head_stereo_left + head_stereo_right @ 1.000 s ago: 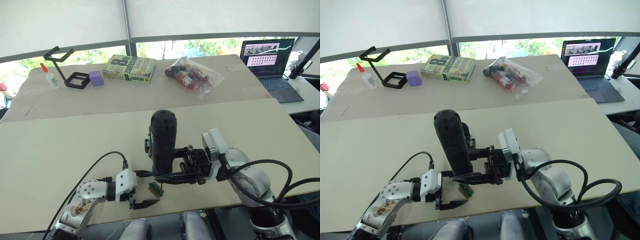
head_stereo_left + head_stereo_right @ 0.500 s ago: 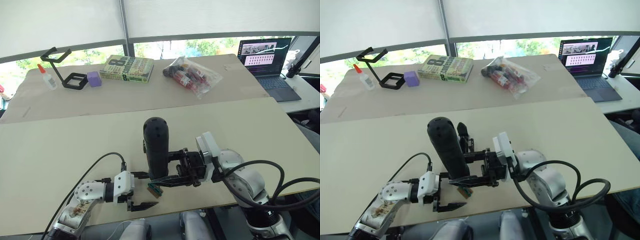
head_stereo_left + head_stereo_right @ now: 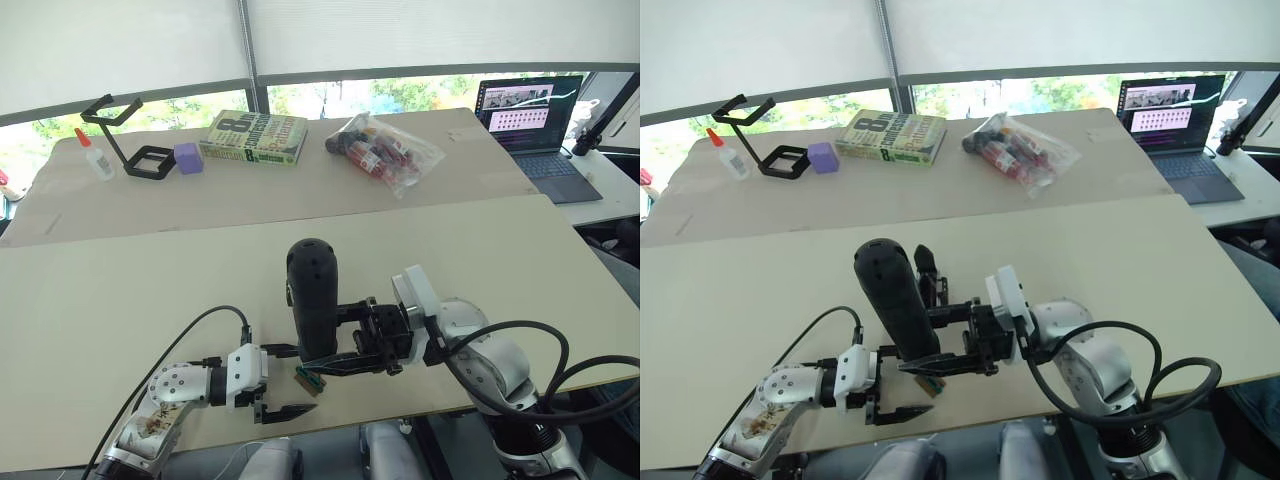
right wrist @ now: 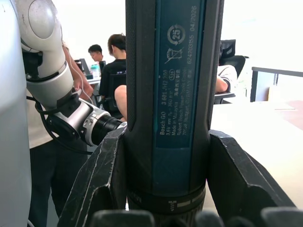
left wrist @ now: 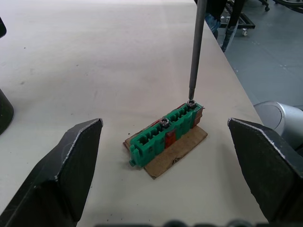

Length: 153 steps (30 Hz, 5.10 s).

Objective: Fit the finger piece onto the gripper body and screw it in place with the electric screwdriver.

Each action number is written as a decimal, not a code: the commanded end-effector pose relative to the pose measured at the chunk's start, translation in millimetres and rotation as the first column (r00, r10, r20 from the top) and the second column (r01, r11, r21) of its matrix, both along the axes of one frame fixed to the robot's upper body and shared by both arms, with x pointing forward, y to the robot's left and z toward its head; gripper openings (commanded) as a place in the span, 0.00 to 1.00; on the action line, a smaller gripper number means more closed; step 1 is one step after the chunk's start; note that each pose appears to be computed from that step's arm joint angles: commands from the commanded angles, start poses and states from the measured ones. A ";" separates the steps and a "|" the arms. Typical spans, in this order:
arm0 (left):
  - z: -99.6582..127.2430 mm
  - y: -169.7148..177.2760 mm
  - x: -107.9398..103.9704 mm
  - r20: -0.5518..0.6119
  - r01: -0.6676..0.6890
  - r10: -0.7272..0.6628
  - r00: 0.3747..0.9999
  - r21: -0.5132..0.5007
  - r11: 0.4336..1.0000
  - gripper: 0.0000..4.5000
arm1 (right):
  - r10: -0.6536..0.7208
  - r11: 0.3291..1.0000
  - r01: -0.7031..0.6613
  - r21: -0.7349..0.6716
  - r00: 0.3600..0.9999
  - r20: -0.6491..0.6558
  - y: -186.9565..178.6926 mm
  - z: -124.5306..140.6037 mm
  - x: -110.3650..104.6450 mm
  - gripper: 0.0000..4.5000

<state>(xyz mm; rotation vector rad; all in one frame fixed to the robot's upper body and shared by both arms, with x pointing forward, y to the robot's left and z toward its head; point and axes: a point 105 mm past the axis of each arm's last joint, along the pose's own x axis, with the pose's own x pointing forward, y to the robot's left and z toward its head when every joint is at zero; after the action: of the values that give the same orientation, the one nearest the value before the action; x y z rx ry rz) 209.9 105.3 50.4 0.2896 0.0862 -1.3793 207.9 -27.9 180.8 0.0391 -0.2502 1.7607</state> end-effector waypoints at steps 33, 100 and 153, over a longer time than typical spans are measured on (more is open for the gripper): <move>-12.7 -2.8 -9.2 -0.064 0.013 -0.011 0.998 0.033 0.999 1.00 | 0.006 1.000 -0.006 0.009 0.999 0.044 1.9 2.0 -3.9 0.43; 165.9 1.0 28.8 0.143 -0.053 0.140 0.980 -0.490 0.870 1.00 | -0.263 0.946 0.223 0.234 0.952 0.158 -65.1 148.9 28.9 0.43; 58.6 56.6 38.9 0.062 -0.348 0.367 0.928 -0.209 0.914 1.00 | -0.081 0.984 0.050 0.169 0.980 0.181 16.8 110.6 67.0 0.43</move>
<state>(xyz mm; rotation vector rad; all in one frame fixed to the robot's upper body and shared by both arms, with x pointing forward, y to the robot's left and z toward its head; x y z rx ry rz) 249.4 160.8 102.9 0.1416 -0.0450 -0.9956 281.5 -8.6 279.8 -0.0071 -0.4421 1.6680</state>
